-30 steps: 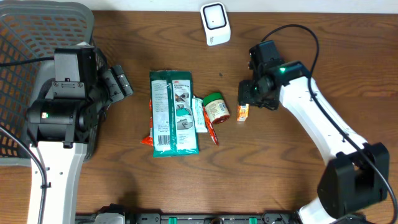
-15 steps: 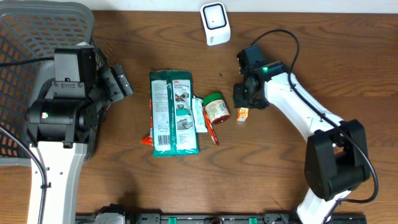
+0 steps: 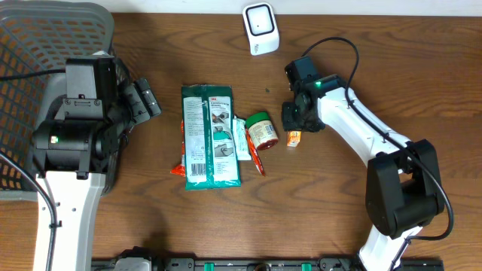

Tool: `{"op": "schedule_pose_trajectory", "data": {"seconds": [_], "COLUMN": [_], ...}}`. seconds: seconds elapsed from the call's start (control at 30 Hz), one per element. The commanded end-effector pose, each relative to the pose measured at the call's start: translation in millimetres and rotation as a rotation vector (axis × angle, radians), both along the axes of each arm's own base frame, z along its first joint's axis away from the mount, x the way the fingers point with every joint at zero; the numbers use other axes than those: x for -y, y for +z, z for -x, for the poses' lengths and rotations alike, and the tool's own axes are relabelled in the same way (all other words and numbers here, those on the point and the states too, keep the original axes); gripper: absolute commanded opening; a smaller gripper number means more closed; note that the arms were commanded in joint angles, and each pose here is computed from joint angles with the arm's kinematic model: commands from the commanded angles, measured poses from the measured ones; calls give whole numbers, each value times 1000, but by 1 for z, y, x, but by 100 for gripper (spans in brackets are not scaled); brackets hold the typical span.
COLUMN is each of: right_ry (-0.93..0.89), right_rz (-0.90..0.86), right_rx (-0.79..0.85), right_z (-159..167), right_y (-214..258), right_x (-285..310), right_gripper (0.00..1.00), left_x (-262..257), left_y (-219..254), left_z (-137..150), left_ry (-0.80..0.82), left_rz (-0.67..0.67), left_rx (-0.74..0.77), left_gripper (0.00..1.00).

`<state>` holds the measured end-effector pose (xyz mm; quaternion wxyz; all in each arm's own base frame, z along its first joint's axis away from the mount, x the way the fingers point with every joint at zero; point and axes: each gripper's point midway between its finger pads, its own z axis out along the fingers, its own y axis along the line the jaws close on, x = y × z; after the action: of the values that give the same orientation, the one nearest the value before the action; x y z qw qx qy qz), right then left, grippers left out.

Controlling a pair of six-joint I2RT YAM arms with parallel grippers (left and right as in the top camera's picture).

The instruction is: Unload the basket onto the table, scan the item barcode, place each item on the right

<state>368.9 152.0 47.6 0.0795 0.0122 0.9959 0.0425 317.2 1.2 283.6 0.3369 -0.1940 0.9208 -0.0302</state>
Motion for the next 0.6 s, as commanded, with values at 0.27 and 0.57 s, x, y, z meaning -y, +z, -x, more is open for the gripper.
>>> {"op": "schedule_pose_trajectory", "data": {"seconds": [0.27,0.57], "right_ry": [0,0], "right_rz": [21,26], "right_rx": [-9,-13], "right_z": [0,1], "right_y": [-6,-7], "right_x": [1,2], "right_gripper": [26,16], "left_x": [-3,-3], "left_y": [2,2], "left_z": [-1,-1], "left_ry": [-1,-1], "left_rz": [-15,-15], "left_rx": [1,1], "left_gripper": [91,91]}}
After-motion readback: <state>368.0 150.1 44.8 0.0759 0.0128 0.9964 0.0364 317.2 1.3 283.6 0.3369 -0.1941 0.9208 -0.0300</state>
